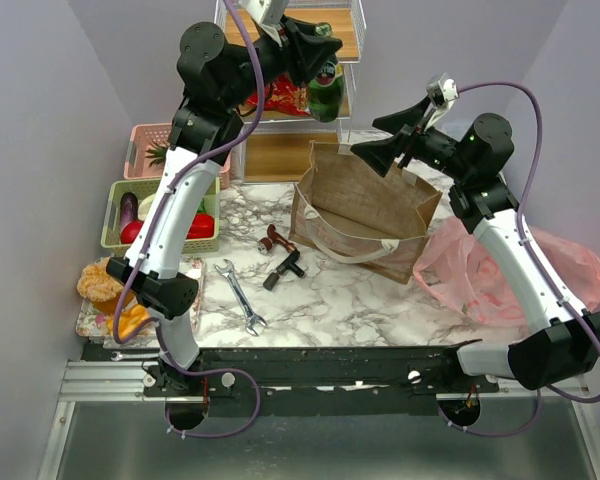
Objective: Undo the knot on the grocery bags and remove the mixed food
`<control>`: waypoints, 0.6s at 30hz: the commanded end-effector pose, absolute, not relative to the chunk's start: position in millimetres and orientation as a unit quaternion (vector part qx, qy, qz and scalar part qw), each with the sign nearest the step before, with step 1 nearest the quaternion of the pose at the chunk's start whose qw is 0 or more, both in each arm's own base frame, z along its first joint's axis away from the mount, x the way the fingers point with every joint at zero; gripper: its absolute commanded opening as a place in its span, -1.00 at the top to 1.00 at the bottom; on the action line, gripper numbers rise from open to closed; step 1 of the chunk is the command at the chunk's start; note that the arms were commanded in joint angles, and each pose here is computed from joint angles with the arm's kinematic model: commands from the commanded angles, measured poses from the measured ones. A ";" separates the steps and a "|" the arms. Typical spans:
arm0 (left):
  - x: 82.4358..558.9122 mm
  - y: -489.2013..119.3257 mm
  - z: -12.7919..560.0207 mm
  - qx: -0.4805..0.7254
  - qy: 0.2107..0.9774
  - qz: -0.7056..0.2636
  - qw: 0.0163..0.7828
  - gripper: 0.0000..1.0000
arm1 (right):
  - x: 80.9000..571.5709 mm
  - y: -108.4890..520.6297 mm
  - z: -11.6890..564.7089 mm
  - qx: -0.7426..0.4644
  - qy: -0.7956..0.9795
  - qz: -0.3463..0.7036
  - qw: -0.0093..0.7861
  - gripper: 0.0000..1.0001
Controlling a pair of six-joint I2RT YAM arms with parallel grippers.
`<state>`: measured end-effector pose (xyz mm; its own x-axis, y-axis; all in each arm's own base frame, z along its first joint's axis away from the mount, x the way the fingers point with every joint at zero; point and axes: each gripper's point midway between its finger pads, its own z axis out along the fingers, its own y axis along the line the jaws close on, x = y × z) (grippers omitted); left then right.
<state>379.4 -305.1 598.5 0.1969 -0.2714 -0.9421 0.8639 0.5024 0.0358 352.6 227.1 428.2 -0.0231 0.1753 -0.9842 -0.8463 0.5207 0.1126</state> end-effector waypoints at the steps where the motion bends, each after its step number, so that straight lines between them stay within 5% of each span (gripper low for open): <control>1: 395.9 -247.2 687.4 0.220 0.367 -0.288 0.857 1.00 | 355.0 223.6 431.2 -0.280 0.598 0.381 0.647 -1.00; 18: 460.4 -157.7 713.7 0.112 0.275 -0.121 0.947 1.00 | 369.4 232.4 411.1 -0.279 0.621 0.398 0.615 -1.00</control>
